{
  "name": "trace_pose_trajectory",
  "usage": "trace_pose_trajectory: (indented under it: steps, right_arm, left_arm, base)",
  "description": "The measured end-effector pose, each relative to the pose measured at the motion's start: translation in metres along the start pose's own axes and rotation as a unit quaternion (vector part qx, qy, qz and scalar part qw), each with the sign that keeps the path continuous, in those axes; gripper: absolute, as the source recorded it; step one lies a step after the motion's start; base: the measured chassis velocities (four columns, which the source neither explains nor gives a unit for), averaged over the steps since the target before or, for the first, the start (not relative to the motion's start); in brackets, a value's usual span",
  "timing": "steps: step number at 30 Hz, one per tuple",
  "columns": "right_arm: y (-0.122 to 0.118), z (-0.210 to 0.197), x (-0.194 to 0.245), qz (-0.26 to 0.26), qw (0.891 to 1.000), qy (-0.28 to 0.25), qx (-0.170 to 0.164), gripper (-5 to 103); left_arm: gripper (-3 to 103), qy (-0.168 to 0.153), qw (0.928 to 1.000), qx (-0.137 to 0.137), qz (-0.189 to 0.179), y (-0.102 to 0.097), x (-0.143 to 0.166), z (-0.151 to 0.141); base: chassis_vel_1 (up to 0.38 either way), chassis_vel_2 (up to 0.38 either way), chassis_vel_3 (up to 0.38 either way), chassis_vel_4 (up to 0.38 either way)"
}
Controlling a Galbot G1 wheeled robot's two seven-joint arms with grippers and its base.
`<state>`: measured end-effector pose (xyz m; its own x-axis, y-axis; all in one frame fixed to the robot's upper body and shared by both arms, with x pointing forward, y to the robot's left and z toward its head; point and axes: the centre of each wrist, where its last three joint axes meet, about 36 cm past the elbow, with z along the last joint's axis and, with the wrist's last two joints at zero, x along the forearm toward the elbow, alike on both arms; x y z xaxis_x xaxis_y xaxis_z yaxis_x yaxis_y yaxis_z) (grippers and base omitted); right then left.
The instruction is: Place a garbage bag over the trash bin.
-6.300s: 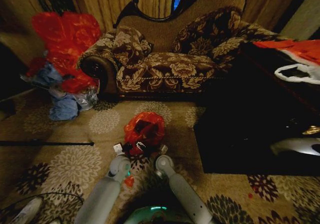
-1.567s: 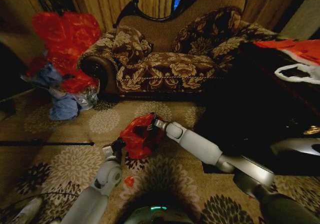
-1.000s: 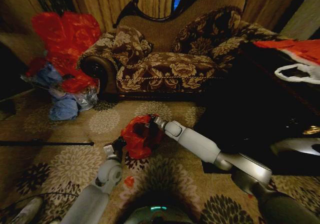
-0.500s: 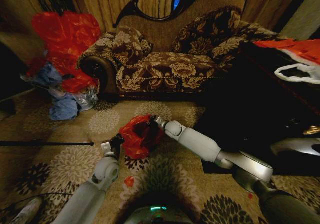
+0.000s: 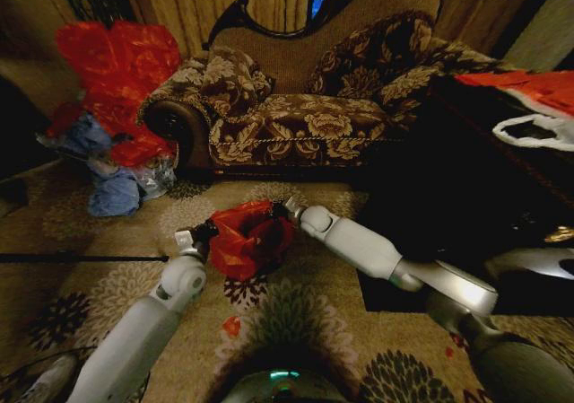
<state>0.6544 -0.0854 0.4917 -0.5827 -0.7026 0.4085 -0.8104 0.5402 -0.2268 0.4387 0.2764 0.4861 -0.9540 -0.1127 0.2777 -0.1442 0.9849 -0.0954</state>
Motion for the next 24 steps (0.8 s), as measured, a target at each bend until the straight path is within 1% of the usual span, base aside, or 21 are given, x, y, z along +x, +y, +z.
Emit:
trace_pose_trajectory:
  steps: [1,2,3,4,5,7,9,12,13,14,17,21,24]
  right_arm:
    - [0.000,0.000,0.000,0.000,1.000,0.000,0.000,0]
    - [-0.007,-0.001,0.000,-0.017,1.000,0.002,-0.025,0]
    - [-0.015,-0.003,-0.001,-0.038,0.998,0.002,-0.058,0]
    - [-0.019,-0.005,-0.003,-0.051,0.995,0.000,-0.080,0]
    - [-0.019,-0.005,-0.003,-0.051,0.995,0.000,-0.080,0]
    - [-0.024,-0.011,-0.006,-0.074,0.990,0.002,-0.120,0]
    - [-0.028,-0.019,-0.007,-0.090,0.985,0.005,-0.144,0]
    - [-0.031,-0.023,-0.007,-0.096,0.983,0.009,-0.154,0]
    - [-0.038,-0.027,-0.006,-0.102,0.980,0.016,-0.168,0]
    - [-0.038,-0.027,-0.006,-0.102,0.980,0.016,-0.168,0]
    - [-0.048,-0.029,-0.005,-0.102,0.976,0.021,-0.192,0]
    - [-0.051,-0.031,-0.004,-0.103,0.974,0.023,-0.200,0]
    - [-0.051,-0.032,-0.007,-0.098,0.974,0.024,-0.205,0]
  left_arm:
    - [0,0.000,1.0000,0.000,0.000,0.000,0.000,0.000]
    - [0,0.005,1.0000,0.002,0.001,0.001,0.000,0.000]
    - [0,0.013,0.9999,0.005,0.001,0.004,0.000,-0.001]
    - [0,0.018,0.9998,0.007,0.001,0.006,0.000,0.000]
    - [0,0.018,0.9998,0.007,0.001,0.006,0.000,0.000]
    - [0,0.028,0.9996,0.010,0.000,0.010,0.001,-0.002]
    - [0,0.036,0.9992,0.015,0.000,0.012,-0.001,-0.006]
    - [0,0.039,0.9990,0.019,0.000,0.012,-0.004,-0.010]
    - [0,0.047,0.9986,0.025,0.006,0.009,-0.009,-0.016]
    - [0,0.047,0.9986,0.025,0.006,0.009,-0.009,-0.016]
    - [0,0.059,0.9975,0.039,0.011,0.001,-0.022,-0.021]
    - [0,0.065,0.9967,0.046,0.010,-0.002,-0.031,-0.022]
    - [0,0.085,0.9948,0.056,0.008,-0.007,-0.055,-0.021]
  base:
    - [0.000,0.000,0.000,0.000]
    - [0.000,0.000,0.000,0.000]
    - [0.000,0.000,0.000,0.000]
    - [0.000,0.000,0.000,0.000]
    - [0.000,0.000,0.000,0.000]
    - [0.000,0.000,0.000,0.000]
    - [0.000,0.000,0.000,0.000]
    - [0.000,0.000,0.000,0.000]
    - [0.000,0.000,0.000,0.000]
    - [0.000,0.000,0.000,0.000]
    - [0.000,0.000,0.000,0.000]
    - [0.000,0.000,0.000,0.000]
    - [0.000,0.000,0.000,0.000]
